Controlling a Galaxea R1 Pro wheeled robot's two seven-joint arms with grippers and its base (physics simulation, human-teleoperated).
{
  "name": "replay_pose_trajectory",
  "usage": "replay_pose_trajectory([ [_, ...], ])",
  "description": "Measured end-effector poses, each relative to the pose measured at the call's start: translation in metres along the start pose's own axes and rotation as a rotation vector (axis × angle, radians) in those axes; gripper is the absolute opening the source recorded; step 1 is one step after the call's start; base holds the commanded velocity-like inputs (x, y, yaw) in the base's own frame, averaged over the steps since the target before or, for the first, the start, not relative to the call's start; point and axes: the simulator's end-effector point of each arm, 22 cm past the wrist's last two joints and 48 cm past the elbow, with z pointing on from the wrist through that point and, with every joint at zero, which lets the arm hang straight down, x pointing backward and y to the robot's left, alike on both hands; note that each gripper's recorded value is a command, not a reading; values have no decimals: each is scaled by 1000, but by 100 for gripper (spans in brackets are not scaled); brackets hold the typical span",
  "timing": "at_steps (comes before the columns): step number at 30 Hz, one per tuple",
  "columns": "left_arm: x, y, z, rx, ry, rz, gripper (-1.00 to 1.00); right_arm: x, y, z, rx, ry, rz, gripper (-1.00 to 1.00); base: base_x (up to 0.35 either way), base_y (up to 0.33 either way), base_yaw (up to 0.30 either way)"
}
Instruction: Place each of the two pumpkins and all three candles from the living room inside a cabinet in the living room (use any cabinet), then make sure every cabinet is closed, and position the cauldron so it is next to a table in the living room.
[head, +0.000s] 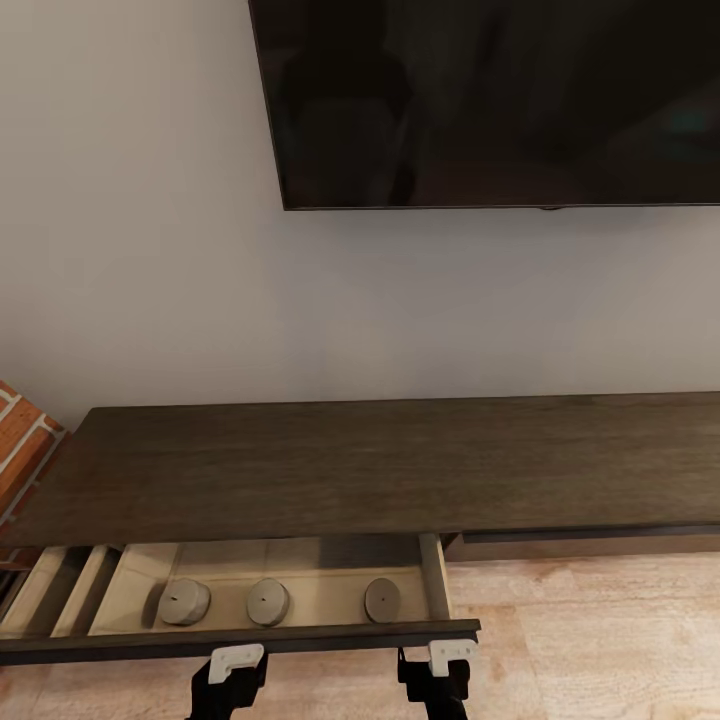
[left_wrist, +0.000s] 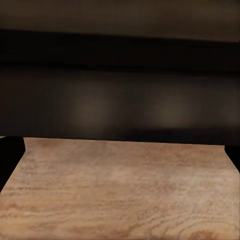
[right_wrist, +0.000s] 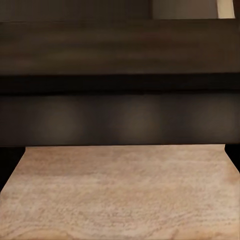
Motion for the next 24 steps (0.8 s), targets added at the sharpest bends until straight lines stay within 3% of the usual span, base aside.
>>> replay_pose_trajectory([
  [3, -1, 0, 0, 0, -6, 0, 100, 0, 0, 0, 0, 1, 1, 100, 0, 0, 0],
  [7, -13, 0, -1, 0, -59, 0, 100, -3, 1, 1, -1, -6, 3, 100, 0, 0, 0],
  [12, -14, 0, -1, -3, -68, 1, 100, -3, 1, 1, -2, -6, 3, 100, 42, 0, 0],
  [24, -15, 2, -1, -7, -68, -3, 100, -3, 1, 1, -3, -8, 2, 100, 312, 0, 0],
])
